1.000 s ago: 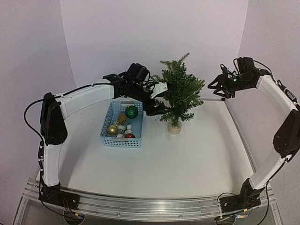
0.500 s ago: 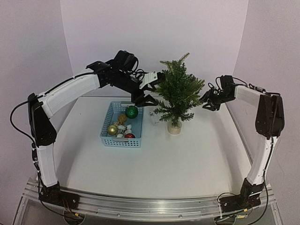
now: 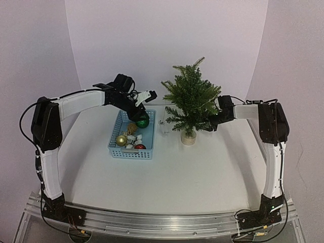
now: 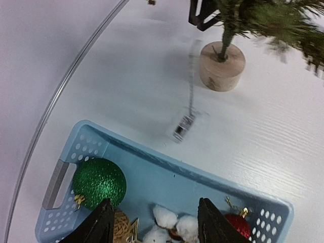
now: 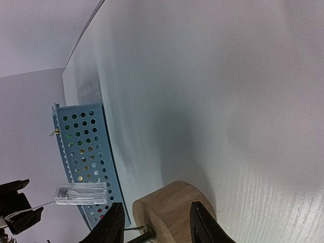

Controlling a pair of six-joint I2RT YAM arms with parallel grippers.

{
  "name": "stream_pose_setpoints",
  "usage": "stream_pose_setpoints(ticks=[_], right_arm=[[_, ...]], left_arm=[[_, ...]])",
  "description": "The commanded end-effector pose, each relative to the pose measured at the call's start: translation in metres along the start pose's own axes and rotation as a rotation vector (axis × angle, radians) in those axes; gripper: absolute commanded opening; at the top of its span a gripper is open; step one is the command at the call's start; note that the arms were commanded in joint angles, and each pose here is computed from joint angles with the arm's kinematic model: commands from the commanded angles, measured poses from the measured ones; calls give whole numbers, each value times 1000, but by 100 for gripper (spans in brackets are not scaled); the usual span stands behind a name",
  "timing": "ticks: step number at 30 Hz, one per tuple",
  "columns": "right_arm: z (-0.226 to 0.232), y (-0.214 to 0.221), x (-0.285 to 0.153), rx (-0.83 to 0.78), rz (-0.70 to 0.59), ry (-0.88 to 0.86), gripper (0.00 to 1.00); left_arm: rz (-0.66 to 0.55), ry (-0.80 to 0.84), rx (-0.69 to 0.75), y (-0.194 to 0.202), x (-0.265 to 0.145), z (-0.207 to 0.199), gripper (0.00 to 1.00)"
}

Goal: Decorate the small christmas tree

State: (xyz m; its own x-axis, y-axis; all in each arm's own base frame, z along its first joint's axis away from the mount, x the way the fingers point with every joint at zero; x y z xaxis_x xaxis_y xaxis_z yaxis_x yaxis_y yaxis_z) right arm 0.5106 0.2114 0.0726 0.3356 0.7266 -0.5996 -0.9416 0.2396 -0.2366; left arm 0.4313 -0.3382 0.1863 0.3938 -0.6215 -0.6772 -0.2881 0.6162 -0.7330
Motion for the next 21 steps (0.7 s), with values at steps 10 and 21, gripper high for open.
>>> stream_pose_setpoints(ticks=[10,21], right_arm=[[15,12,20,13,-35,-103,43],[35,39,24,50,-110,-121,39]], left_arm=[[-241,-12,-197,-67,76,9,54],[-315,28,-218,-87,105,0,51]])
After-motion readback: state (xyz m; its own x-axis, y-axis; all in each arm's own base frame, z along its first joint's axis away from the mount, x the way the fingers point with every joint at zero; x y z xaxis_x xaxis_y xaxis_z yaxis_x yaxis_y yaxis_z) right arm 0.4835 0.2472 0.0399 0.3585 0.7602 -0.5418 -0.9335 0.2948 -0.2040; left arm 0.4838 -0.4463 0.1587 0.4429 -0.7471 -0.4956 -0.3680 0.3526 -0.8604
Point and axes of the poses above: each gripper's point midway between its finger pads, its own x axis out along the fingers, its own z axis along the line the jaws close on, y = z × x, the point moved 1 cm from there along -x, back along the fingers, and after that the axes turned 10 degrees about -x, right-handed, at the moved point
